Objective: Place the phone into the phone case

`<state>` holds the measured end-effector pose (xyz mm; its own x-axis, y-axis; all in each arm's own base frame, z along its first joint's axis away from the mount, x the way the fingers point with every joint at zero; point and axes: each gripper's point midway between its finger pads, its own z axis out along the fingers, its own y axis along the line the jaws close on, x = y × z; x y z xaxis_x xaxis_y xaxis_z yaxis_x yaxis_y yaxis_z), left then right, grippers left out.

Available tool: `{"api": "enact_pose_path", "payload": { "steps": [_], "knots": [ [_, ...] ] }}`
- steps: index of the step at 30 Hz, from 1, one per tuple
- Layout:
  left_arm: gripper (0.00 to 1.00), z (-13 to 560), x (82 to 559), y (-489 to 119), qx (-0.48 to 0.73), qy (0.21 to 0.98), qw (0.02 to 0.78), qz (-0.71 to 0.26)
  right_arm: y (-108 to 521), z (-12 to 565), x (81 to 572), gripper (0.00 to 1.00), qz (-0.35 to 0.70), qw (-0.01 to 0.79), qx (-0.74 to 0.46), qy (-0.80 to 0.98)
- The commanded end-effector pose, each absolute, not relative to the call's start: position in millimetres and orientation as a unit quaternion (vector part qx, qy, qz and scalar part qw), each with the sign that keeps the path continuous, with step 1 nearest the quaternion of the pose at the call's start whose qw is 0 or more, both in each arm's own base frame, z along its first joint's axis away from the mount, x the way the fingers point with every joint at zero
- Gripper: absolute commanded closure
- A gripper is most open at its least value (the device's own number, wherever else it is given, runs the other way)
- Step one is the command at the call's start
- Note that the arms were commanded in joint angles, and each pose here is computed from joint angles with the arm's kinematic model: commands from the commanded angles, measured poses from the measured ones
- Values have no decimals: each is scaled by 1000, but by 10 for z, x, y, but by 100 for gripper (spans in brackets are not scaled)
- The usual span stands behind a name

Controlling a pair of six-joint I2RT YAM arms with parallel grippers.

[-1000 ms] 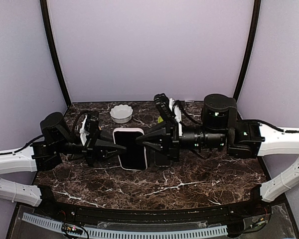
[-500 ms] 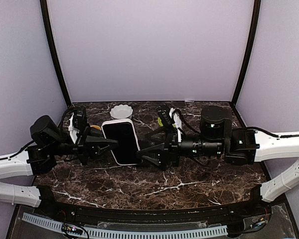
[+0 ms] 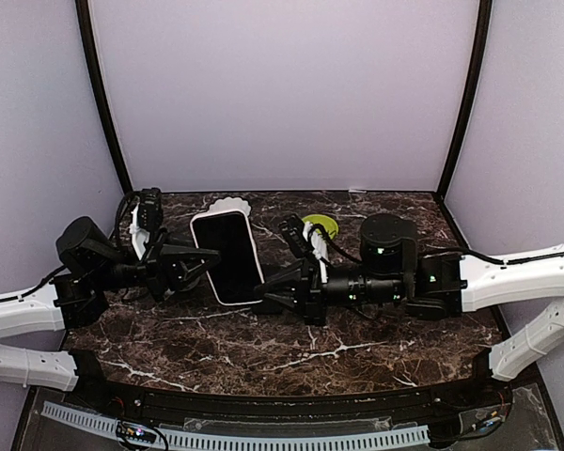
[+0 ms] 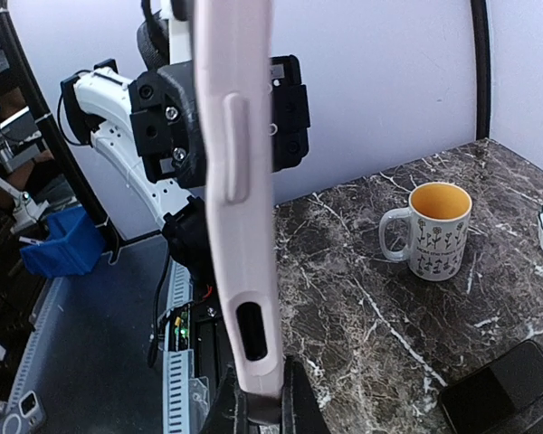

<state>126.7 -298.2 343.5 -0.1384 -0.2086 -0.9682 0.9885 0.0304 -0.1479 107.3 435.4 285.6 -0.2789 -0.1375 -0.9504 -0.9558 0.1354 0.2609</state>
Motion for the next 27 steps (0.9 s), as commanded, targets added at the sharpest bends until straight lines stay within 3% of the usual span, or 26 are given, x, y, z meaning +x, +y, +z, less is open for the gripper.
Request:
{"api": "enact_pose_path", "payload": {
  "steps": [1, 2, 3, 4, 5, 12, 19, 23, 27],
  "knots": [
    [100, 3742, 1151, -2880, 404, 431, 565, -576, 4379, 3057, 1061, 100, 516, 426, -431, 605],
    [100, 3748, 1148, -2879, 404, 430, 565, -576, 4364, 3065, 1073, 100, 516, 429, -428, 606],
    [100, 3751, 1142, -2874, 404, 429, 566, -576, 4350, 3057, 1091, 81, 513, 431, -423, 610],
    [100, 3753, 1141, -2873, 404, 429, 566, -576, 4335, 3034, 1112, 52, 510, 432, -417, 616],
    [100, 3757, 1137, -2869, 405, 428, 566, -576, 4324, 3003, 1106, 40, 509, 429, -418, 618],
    [100, 3723, 1124, -2896, 421, 428, 563, -569, 4335, 3119, 1037, 27, 528, 427, -424, 599],
    [100, 3621, 1113, -2961, 444, 432, 547, -564, 4386, 3547, 1097, 36, 513, 475, -437, 566],
    [100, 3617, 1108, -2963, 445, 432, 546, -563, 4515, 3539, 1128, 57, 506, 467, -447, 571],
    [100, 3598, 1104, -2975, 448, 433, 542, -564, 4545, 3554, 1092, 92, 516, 460, -453, 564]
  ]
}}
